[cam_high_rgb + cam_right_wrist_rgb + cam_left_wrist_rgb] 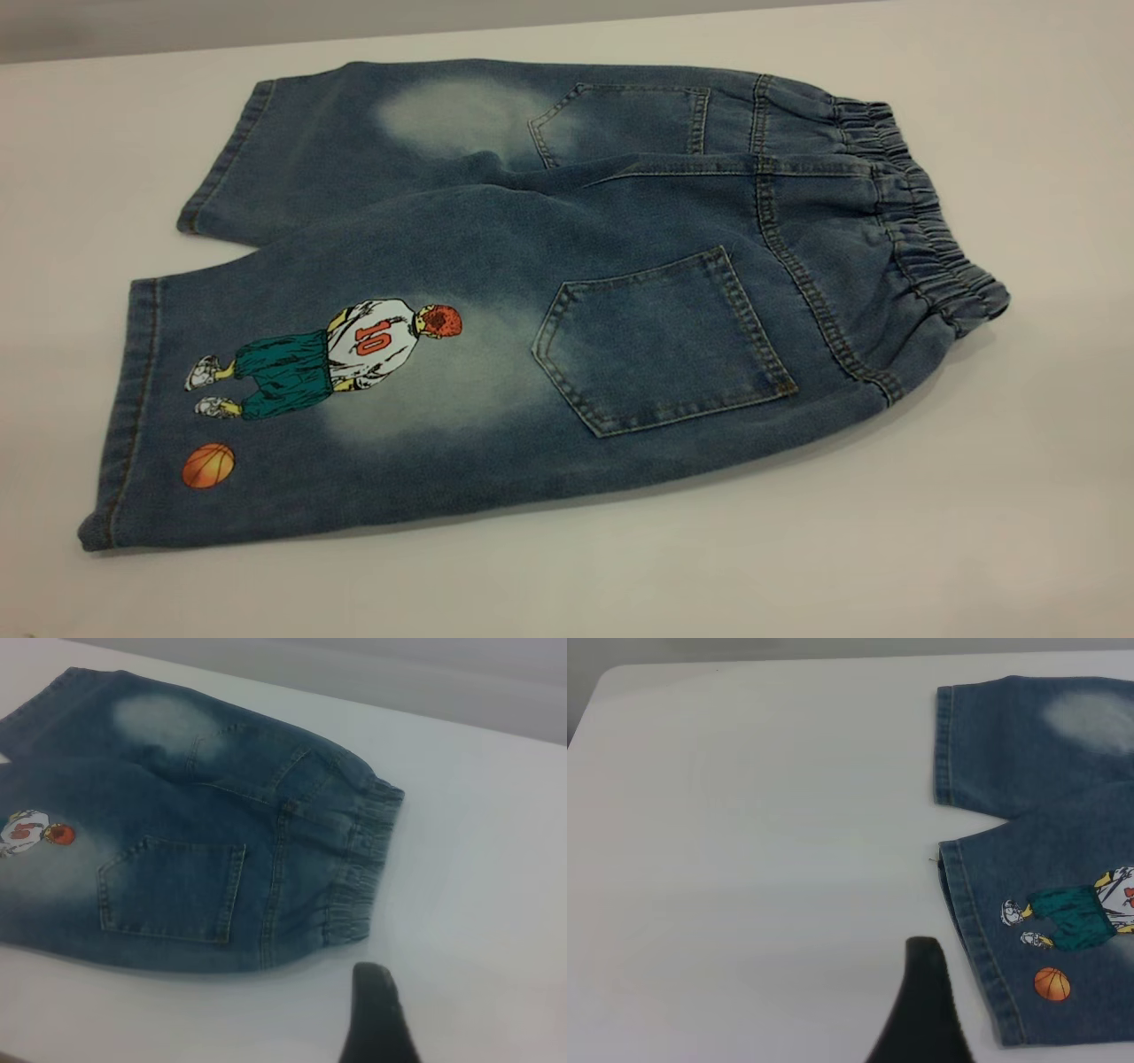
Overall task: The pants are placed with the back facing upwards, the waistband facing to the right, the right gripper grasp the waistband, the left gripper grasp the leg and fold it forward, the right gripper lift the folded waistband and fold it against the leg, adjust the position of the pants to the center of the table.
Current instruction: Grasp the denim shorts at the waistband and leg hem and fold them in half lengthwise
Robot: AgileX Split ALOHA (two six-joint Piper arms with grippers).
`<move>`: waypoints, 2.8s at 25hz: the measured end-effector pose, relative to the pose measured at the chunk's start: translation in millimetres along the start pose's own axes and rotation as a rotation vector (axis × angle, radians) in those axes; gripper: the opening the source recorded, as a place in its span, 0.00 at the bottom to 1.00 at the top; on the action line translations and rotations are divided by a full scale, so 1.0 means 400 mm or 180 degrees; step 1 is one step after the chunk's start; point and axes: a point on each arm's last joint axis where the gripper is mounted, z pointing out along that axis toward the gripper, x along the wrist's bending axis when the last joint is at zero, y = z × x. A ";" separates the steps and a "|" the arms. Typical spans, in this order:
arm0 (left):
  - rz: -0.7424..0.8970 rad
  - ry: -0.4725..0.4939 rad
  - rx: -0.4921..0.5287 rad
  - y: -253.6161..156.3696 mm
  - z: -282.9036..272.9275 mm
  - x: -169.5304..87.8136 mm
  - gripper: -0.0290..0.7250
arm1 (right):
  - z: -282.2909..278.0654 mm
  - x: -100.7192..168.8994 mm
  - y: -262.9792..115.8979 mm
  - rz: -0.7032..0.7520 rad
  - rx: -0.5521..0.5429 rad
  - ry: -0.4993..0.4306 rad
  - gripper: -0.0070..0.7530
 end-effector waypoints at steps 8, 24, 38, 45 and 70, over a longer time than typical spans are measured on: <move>0.0000 0.0000 0.0000 0.000 0.000 0.000 0.74 | 0.000 0.000 0.000 0.0006 0.0000 0.0000 0.54; 0.0000 0.0000 0.0000 0.000 0.000 0.000 0.74 | 0.000 0.001 0.000 0.0010 -0.0003 0.0015 0.54; -0.0026 -0.0060 0.0002 0.000 0.000 -0.004 0.74 | 0.000 0.001 0.000 0.0015 -0.0003 0.0018 0.54; 0.0045 -0.0132 -0.0268 0.092 0.000 -0.009 0.71 | -0.035 -0.001 0.065 0.0163 -0.0392 -0.0020 0.54; 0.1216 -0.1464 0.1636 0.171 0.602 -0.195 0.64 | 0.569 -0.112 0.119 0.1326 0.1501 -0.0255 0.54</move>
